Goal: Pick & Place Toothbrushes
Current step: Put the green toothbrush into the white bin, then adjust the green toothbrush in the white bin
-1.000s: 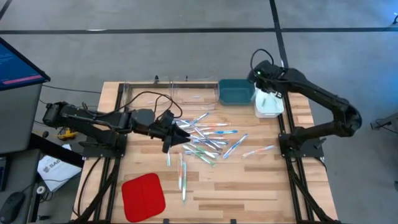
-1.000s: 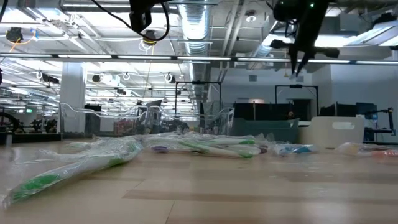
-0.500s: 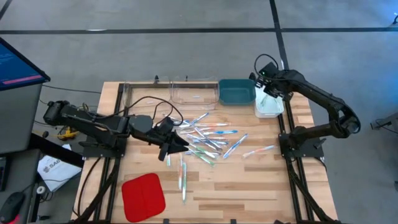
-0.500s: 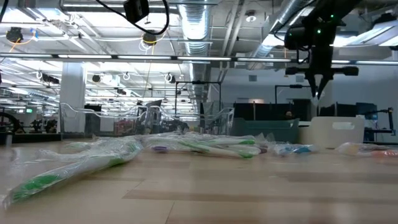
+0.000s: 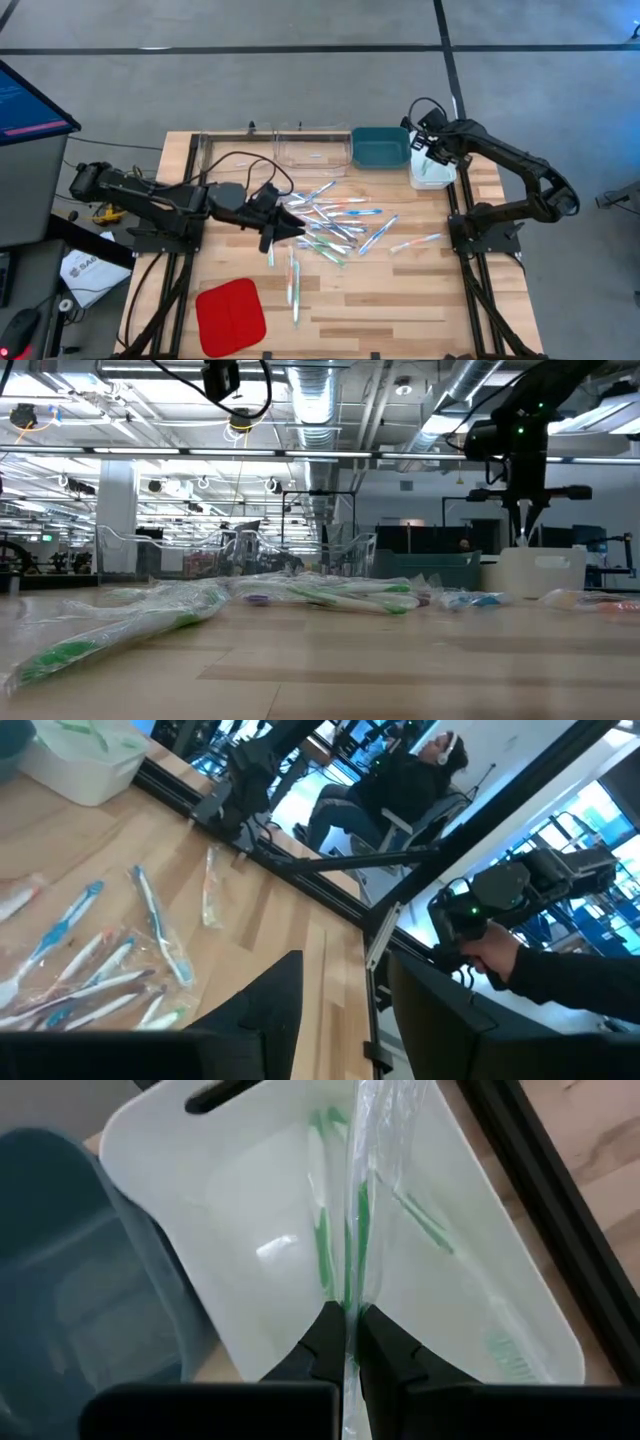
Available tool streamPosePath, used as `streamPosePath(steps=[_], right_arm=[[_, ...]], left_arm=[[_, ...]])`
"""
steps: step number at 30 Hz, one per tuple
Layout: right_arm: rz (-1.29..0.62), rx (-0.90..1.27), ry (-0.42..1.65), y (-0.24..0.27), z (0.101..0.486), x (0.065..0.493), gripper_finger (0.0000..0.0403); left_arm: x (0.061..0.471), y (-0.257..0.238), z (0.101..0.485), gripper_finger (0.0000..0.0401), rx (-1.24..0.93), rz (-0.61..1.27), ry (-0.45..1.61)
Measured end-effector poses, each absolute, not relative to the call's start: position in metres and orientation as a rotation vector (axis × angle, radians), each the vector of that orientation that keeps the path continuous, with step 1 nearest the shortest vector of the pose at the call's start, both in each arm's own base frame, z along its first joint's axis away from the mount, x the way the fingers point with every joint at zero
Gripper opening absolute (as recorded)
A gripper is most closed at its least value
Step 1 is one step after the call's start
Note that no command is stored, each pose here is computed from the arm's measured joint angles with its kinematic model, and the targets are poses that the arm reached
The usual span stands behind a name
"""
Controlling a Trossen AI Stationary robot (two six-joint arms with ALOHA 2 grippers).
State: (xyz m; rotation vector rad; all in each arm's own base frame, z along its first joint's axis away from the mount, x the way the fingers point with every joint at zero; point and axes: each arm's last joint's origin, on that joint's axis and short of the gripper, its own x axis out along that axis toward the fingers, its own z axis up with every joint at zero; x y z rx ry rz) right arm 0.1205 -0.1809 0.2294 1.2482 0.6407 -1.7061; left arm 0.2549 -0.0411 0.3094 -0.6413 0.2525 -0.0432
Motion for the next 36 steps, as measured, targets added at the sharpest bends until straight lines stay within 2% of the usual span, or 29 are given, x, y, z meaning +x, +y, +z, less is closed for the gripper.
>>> streamPosePath(steps=[5,16,22,29,36], right_arm=[[-1.697,1.246,0.597,-0.187,0.227,0.123,0.0005],[-1.649,1.283,0.712,-0.19,0.206,0.141,0.001],[-1.674,1.308,0.704,-0.189,0.205,0.14,0.0019],[-1.658,1.299,0.679,-0.19,0.208,0.141,0.0079],[-1.616,1.282,0.558,-0.188,0.222,0.139,0.014]], left_arm=[[0.255,-0.04,0.31,0.0144,-0.642,-0.041,0.249],[0.255,-0.04,0.31,0.0144,-0.66,-0.04,0.249],[0.255,-0.042,0.31,0.0144,-0.662,-0.048,0.252],[0.255,-0.042,0.31,0.0144,-0.661,-0.05,0.253],[0.255,-0.042,0.31,0.0144,-0.659,-0.05,0.253]])
